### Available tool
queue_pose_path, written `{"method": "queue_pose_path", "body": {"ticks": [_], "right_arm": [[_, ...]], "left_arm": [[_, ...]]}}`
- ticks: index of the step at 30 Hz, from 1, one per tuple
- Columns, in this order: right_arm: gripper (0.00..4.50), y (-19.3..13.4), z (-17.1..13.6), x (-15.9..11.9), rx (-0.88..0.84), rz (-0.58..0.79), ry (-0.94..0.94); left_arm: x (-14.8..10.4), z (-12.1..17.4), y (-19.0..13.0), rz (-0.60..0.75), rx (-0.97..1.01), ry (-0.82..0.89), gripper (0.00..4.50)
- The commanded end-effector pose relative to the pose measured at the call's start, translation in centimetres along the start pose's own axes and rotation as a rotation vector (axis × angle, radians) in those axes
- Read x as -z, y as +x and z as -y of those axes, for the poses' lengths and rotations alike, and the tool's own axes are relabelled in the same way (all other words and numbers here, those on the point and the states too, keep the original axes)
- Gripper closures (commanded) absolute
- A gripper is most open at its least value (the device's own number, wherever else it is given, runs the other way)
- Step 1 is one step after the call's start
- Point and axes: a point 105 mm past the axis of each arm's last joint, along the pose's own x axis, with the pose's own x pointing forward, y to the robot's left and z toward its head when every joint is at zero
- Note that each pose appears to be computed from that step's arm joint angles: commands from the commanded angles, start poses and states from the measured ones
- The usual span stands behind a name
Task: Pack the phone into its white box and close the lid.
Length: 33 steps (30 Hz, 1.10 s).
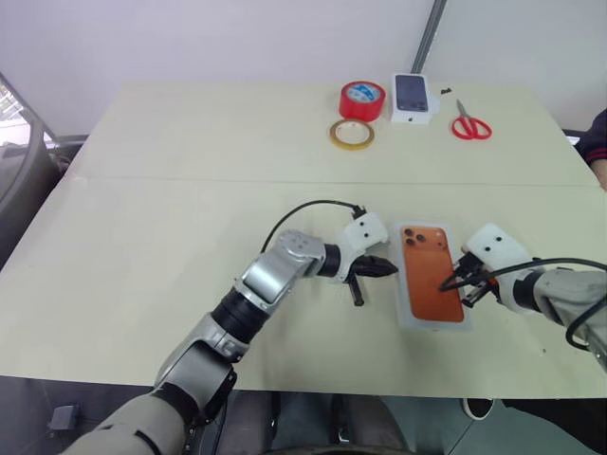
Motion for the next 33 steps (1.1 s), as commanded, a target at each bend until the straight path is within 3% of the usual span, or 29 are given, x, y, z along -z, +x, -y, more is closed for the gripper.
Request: {"method": "queue_pose_path", "body": {"ticks": [1,8,16,23,26,30,33], "right_arm": [[4.39,-0.4,-0.1,-1.3,-0.003,0.055,-0.016],[4.39,-0.6,0.3,-1.0,0.007,0.045,-0.016],[4.39,-3.0,2.4,-1.1,0.030,0.077,-0.058],[4.39,-4.1,-2.0,-1.5,-0.207,0.164,-0.090],[4.39,-3.3,-3.4,-0.7,-0.237,0.132,-0.076],[4.39,-2.4,-4.4,0.5,-0.243,0.087,-0.043],[4.39,-2.5,-4.4,0.4,-0.227,0.097,-0.047]], "left_arm": [[-2.3,0.4,0.4,0.064,0.016,0.030,4.50],[-1.8,0.4,0.3,0.051,0.019,0.034,4.50],[-3.0,-1.8,-1.5,0.112,-0.063,-0.013,4.50],[-4.2,-1.9,0.0,0.117,-0.058,0.030,4.50],[-3.4,-1.4,1.4,0.069,-0.038,0.039,4.50],[-0.3,-1.9,2.3,-0.088,-0.076,0.064,4.50],[-0.8,-2.1,1.7,-0.052,-0.079,0.034,4.50]]}}
